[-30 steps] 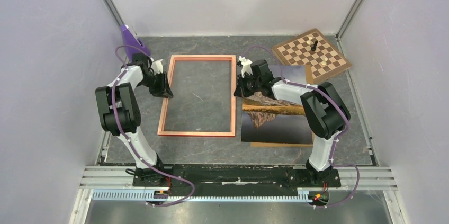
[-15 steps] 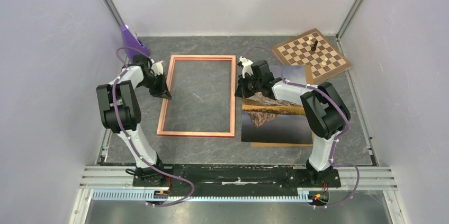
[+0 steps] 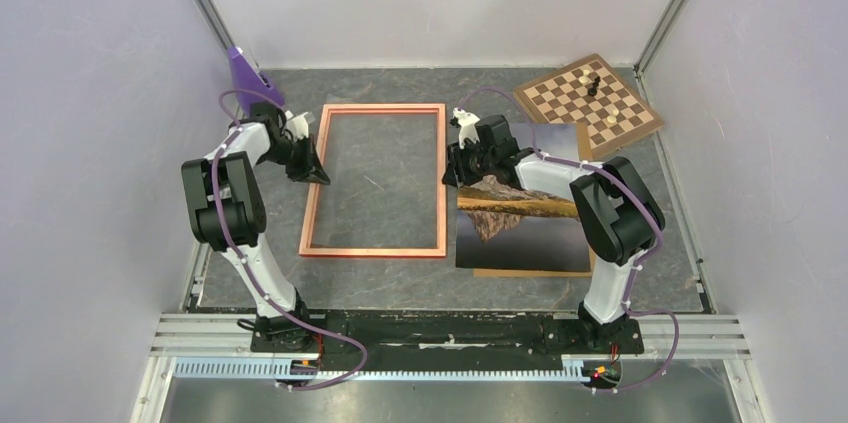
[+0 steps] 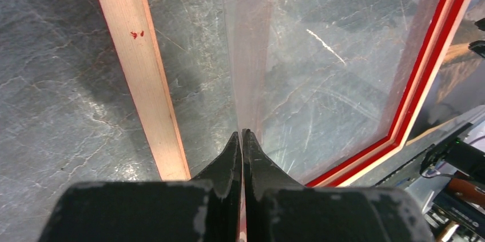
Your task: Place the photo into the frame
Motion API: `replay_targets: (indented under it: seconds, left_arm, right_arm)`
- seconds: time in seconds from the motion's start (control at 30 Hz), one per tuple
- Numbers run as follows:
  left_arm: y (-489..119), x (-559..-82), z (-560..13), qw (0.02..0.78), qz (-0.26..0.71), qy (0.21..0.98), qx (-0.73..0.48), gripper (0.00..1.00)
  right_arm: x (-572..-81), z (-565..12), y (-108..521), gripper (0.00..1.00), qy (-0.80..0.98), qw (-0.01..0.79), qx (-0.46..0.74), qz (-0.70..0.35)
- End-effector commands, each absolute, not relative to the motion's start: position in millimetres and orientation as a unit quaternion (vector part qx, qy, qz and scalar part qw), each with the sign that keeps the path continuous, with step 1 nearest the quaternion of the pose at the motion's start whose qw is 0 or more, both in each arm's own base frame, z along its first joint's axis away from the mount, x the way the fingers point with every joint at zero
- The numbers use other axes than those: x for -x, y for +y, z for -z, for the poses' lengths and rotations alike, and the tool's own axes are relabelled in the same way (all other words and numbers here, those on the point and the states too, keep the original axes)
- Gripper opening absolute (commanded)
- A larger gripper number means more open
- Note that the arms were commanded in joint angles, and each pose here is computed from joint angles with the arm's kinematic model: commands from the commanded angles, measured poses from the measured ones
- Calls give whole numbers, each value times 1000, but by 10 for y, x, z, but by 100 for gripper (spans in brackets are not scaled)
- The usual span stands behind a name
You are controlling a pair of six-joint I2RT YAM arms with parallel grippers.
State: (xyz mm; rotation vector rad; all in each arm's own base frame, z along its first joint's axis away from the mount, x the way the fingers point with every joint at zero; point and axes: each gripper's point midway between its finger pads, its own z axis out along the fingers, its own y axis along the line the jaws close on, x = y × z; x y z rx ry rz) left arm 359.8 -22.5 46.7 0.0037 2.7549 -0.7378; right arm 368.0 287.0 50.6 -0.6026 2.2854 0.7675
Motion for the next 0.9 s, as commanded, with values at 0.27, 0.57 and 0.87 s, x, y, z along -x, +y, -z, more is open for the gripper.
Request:
replay_targets:
  seconds: [0.27,0.57,0.87]
  left_arm:
    - [-344,-3662,-728,136,319,938,27,2]
    - [-463,-3609,-906,113,382,915,64,2]
    - [-526,-3593,-1070,99,433,890,106,2]
  right_arm:
    - [-3760,-740,2832,47,857,363,233,-282]
    - [-3746,-696,2787,47,857,366,240,-271]
    - [-3731,-651,2734,45,858,370,246,-258]
